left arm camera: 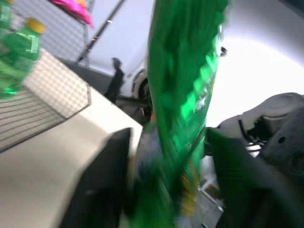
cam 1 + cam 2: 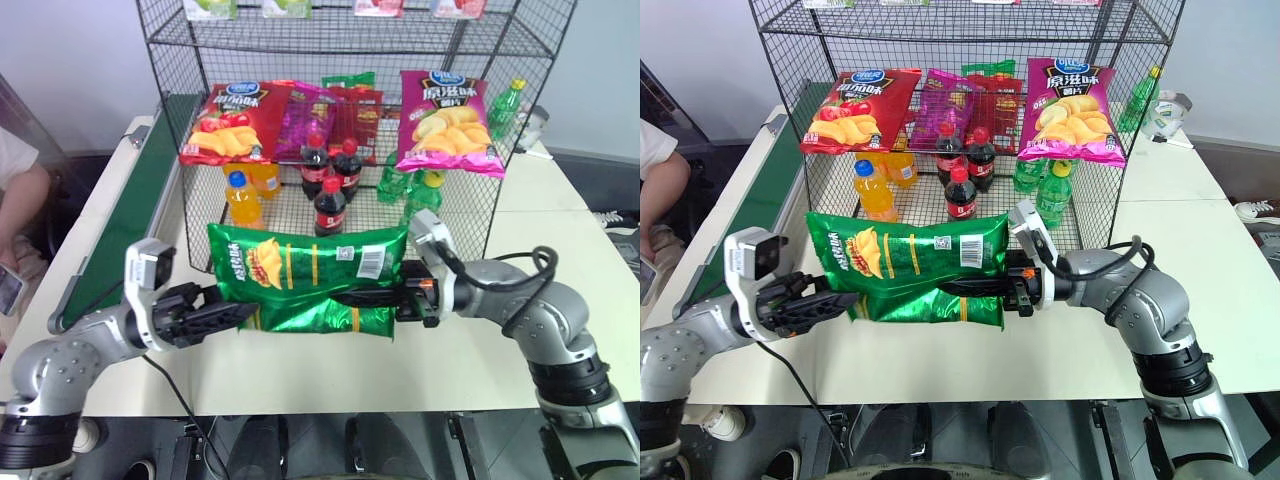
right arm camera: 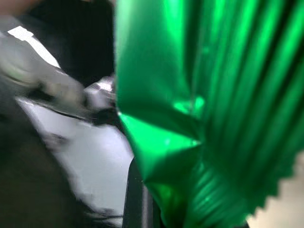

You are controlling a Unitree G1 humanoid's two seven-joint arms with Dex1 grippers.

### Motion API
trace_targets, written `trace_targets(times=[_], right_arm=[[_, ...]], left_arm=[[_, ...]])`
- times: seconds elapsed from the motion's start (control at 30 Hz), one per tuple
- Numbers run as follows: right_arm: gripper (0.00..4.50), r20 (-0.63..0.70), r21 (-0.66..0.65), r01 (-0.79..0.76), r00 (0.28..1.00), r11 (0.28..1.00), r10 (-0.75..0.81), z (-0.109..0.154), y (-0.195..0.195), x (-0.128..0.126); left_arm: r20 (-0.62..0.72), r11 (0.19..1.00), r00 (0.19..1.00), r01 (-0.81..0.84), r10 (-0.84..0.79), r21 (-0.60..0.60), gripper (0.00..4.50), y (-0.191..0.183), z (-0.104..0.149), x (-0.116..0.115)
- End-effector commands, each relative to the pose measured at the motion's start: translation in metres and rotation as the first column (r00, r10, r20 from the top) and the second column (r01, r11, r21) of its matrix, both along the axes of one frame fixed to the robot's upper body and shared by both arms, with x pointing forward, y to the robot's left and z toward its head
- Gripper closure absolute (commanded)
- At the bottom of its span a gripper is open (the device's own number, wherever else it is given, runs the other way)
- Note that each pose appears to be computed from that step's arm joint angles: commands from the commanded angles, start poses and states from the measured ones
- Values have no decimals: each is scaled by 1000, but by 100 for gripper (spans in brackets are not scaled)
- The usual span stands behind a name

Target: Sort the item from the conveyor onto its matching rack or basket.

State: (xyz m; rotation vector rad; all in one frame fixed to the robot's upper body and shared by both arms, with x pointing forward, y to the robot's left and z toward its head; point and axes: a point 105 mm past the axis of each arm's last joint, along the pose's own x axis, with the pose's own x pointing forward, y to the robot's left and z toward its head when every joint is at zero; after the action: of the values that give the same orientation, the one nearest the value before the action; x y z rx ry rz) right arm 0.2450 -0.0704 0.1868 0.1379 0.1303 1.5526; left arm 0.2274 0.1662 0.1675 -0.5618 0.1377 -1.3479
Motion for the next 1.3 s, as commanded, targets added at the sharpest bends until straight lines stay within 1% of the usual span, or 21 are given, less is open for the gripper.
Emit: trace_targets(times=[0.03,0.1,0.13,0.17,0.2,0.23,0.27,0.3,0.37,0.4,0.53,0.63,0.7,0.77,0.9,0.97,1.07,1.1,1.17,1.27,1.3], right_arm=[[450,399,-12,123,911,992,-108,34,-5,7],[450,620,-75,149,781,986,-71,42,-3,5],[450,684,-62,161,726,985,-76,51,-1,5],[450,728,-14,181,676,983,-114,65,0,6],[450,787,33,204,598,978,-152,79,2,8],[450,824,61,219,540,974,-173,89,3,10],[450,868,73,249,461,966,-185,97,3,14],[450,914,84,287,360,954,-189,104,3,19],[450,951,127,335,225,934,-210,114,1,28],[450,972,123,377,140,918,-188,114,-1,35],[450,992,124,508,-46,853,-117,109,-9,59],[450,984,135,635,-175,760,-28,108,-17,86],[450,969,177,718,-248,673,10,114,-24,103],[450,965,179,748,-259,639,33,111,-23,112],[450,982,152,819,-189,553,9,93,-19,134],[450,982,179,836,-180,518,-49,95,-15,141],[450,987,158,886,-130,436,-94,88,-20,157],[450,984,177,898,-146,403,-104,91,-25,162],[450,976,212,904,-180,371,-119,99,-32,166],[450,975,218,918,-188,331,-120,100,-39,172],[450,977,206,924,-177,322,-120,96,-39,173]], left_arm=[[68,994,992,-106,105,17,6,23,7,3],[78,985,983,-168,166,26,6,34,6,6],[88,979,976,-203,200,28,6,40,6,8],[144,963,954,-269,262,33,6,47,8,14],[213,938,920,-345,330,36,6,54,11,21],[243,923,897,-385,368,24,6,59,14,26],[272,907,874,-421,403,9,6,62,18,30],[292,897,858,-442,423,-2,6,65,21,32],[315,883,836,-468,449,-18,6,66,25,36],[331,876,824,-482,461,-20,6,67,26,38],[358,871,813,-491,458,1,6,62,24,42],[390,862,798,-506,459,22,6,57,21,45],[400,861,796,-507,454,33,6,53,20,46],[408,861,794,-507,451,35,6,49,21,45],[454,841,758,-540,468,37,6,48,24,45],[481,825,733,-564,480,35,6,49,27,45],[512,815,716,-577,475,50,6,48,29,42],[526,813,712,-578,465,64,6,47,29,40],[543,802,698,-594,468,72,6,46,30,38],[556,792,685,-606,471,76,6,45,31,36],[558,792,685,-606,468,79,6,43,30,35]])
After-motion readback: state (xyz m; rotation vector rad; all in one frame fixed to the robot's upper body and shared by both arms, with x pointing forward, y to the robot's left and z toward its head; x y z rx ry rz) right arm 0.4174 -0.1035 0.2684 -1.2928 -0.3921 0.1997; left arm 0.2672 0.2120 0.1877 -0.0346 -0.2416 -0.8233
